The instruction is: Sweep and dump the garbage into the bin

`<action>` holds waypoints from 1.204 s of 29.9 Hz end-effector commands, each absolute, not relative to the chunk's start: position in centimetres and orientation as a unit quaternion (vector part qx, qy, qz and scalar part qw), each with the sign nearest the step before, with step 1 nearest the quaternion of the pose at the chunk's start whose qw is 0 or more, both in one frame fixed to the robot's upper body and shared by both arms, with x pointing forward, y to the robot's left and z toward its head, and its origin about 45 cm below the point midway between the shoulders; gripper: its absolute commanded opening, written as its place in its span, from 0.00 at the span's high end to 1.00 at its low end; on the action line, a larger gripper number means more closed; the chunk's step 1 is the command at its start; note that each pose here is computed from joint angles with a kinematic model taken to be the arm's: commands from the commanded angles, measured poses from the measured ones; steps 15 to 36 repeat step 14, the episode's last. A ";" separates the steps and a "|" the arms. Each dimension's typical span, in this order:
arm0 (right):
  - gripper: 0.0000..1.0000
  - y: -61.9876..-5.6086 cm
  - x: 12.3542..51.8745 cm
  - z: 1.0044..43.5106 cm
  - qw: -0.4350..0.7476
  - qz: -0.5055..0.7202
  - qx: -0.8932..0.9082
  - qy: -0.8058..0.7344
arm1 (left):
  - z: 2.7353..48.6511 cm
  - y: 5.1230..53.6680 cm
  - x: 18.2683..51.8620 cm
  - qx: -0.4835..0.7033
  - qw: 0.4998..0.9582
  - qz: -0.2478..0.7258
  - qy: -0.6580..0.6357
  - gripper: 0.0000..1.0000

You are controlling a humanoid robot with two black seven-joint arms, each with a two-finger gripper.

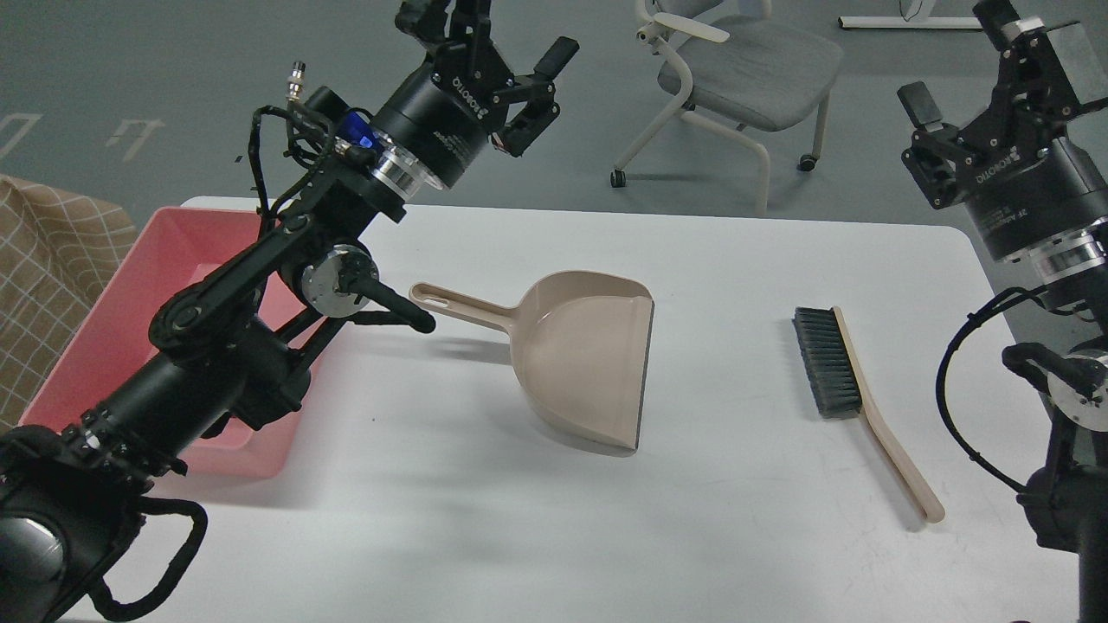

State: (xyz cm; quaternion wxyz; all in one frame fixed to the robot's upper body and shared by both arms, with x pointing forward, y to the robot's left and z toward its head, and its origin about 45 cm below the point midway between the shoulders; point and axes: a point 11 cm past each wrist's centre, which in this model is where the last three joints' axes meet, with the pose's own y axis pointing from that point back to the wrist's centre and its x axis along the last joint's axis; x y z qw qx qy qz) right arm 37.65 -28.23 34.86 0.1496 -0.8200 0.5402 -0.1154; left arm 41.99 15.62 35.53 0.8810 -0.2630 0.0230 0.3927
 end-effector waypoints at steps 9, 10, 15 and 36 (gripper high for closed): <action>0.01 -23.0 37.6 39.0 0.169 -0.161 -0.850 0.473 | 30.7 17.7 39.9 -0.304 0.845 0.430 0.097 0.01; 0.00 -22.7 37.6 39.3 0.170 -0.164 -0.851 0.468 | 30.4 18.2 39.8 -0.306 0.841 0.434 0.099 0.01; 0.00 -22.5 37.7 40.0 0.173 -0.172 -0.851 0.465 | 29.7 18.7 39.5 -0.304 0.842 0.435 0.100 0.01; 0.00 -22.5 37.7 40.0 0.173 -0.172 -0.851 0.465 | 29.7 18.7 39.5 -0.304 0.842 0.435 0.100 0.01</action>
